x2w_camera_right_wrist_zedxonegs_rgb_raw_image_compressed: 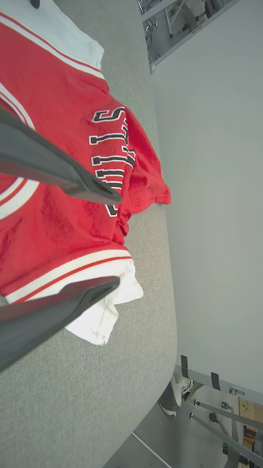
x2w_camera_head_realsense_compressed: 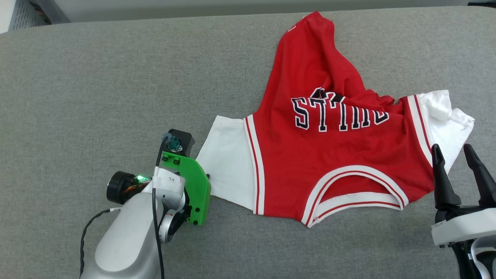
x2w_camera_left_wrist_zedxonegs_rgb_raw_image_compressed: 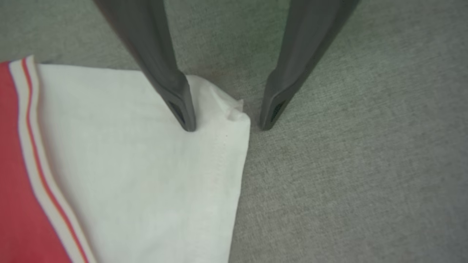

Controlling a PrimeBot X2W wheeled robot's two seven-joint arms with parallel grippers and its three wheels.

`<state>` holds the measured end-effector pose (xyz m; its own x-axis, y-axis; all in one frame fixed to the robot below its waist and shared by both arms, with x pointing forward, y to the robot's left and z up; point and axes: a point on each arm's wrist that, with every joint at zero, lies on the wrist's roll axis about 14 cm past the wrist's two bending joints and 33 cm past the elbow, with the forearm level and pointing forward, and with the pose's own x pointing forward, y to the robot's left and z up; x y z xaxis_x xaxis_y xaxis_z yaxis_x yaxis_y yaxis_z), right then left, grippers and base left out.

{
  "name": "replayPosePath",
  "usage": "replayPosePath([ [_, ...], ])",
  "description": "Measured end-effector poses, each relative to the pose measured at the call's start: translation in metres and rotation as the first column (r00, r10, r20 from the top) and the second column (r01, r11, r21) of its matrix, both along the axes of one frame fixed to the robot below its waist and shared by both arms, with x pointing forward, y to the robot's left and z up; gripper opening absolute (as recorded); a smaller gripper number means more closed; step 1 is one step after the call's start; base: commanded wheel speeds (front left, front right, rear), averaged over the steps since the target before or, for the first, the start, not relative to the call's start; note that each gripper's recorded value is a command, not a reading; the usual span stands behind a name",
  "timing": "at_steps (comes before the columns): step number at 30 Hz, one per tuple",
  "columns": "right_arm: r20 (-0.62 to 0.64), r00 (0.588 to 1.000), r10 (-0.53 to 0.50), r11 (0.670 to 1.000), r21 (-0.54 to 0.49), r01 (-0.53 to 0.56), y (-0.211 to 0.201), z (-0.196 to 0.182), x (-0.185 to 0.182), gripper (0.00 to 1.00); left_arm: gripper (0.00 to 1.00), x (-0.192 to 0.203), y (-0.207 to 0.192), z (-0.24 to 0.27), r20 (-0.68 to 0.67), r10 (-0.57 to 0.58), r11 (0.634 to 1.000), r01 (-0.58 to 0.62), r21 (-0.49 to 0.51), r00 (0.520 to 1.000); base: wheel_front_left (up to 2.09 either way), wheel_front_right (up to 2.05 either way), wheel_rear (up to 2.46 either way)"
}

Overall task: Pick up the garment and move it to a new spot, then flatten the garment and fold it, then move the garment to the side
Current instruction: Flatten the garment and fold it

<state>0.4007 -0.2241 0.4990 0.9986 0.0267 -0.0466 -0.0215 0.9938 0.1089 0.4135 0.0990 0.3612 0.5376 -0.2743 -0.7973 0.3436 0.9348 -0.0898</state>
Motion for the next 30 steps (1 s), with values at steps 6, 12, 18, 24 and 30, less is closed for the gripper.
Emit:
replayPosePath([
  [6, 0.013, 1.0, 0.006, 1.0, -0.005, -0.006, 0.001, 0.006, 0.003, 1.0, 0.0, -0.001, 0.005, 0.005, 0.014, 0.055, 0.997, -0.055, -0.047, 0.998, 0.0, 0.0, 0.0],
  [12, -0.018, 0.999, 0.027, 0.999, -0.018, -0.027, 0.003, 0.008, 0.002, 1.0, 0.0, -0.008, 0.036, 0.02, 0.06, 0.183, 0.981, -0.178, -0.072, 0.981, 0.0, 0.0, 0.0],
  [18, -0.194, 0.98, 0.047, 0.997, -0.052, -0.058, -0.001, -0.017, -0.009, 1.0, 0.0, -0.031, 0.076, 0.04, 0.087, 0.277, 0.96, -0.27, -0.077, 0.957, 0.0, 0.0, 0.0],
  [24, -0.381, 0.919, 0.099, 0.987, -0.08, -0.139, 0.005, -0.035, -0.01, 1.0, 0.0, -0.058, 0.089, 0.059, 0.101, 0.318, 0.946, -0.308, -0.103, 0.943, 0.0, 0.0, 0.0],
  [30, -0.62, 0.782, 0.059, 0.981, -0.108, -0.16, -0.012, -0.057, -0.006, 1.0, 0.0, -0.064, 0.088, 0.074, 0.123, 0.339, 0.936, -0.321, -0.146, 0.933, 0.0, 0.0, 0.0],
])
